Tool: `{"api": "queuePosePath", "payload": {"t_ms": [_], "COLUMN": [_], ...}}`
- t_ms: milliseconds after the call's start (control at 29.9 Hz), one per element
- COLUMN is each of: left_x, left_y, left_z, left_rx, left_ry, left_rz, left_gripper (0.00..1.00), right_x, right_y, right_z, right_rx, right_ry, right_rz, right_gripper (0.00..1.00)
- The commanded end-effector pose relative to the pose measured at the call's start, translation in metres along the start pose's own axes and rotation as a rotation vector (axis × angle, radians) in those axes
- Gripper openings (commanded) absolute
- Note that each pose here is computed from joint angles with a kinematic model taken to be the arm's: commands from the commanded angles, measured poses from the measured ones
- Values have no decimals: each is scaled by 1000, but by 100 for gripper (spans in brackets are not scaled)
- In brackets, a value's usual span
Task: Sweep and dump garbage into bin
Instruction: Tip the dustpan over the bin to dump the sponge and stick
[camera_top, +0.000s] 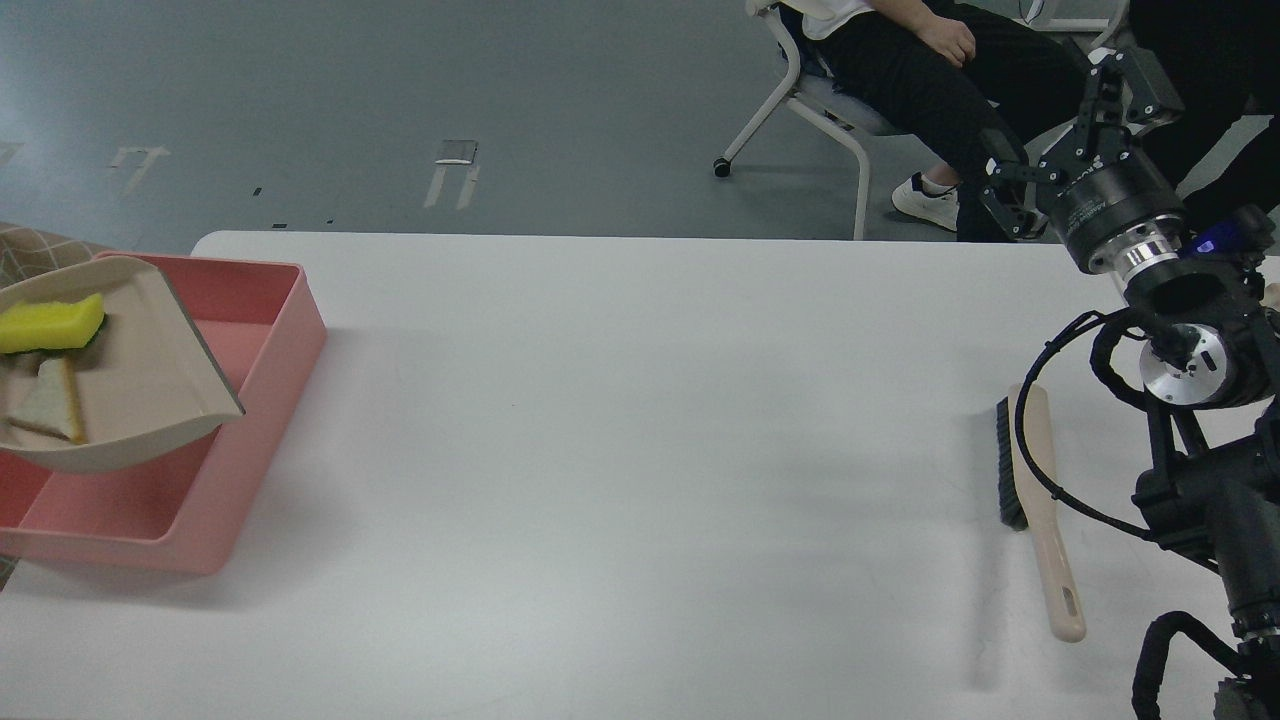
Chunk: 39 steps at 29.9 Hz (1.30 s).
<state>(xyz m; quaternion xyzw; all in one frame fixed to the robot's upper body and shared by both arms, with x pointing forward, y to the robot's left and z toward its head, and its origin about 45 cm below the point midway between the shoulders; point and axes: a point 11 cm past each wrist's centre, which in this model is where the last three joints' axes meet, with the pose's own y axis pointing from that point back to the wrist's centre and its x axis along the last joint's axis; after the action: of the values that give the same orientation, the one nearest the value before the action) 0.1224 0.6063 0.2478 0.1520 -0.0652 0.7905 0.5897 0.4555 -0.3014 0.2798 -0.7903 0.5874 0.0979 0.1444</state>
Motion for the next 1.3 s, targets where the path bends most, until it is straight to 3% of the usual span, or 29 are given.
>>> {"api": "queuePosePath", "payload": {"t_ms": [0,869,1270], "left_x": [3,37,41], "left_y": [-3,-28,-56], "left_z": [5,35,79], "left_rx": [-7,42,3], "left_ry": [-20,-368,-591], "left_rz": [0,-49,-120], "left_gripper": [19,19,20], "right_x": [0,-1,5], "right_y": [2,8,16], "right_z": [0,1,5], "right_rx": [2,2,-8], "right_ry": [1,9,17], "right_rz": [-1,-23,-13], "right_gripper": [100,100,100]}}
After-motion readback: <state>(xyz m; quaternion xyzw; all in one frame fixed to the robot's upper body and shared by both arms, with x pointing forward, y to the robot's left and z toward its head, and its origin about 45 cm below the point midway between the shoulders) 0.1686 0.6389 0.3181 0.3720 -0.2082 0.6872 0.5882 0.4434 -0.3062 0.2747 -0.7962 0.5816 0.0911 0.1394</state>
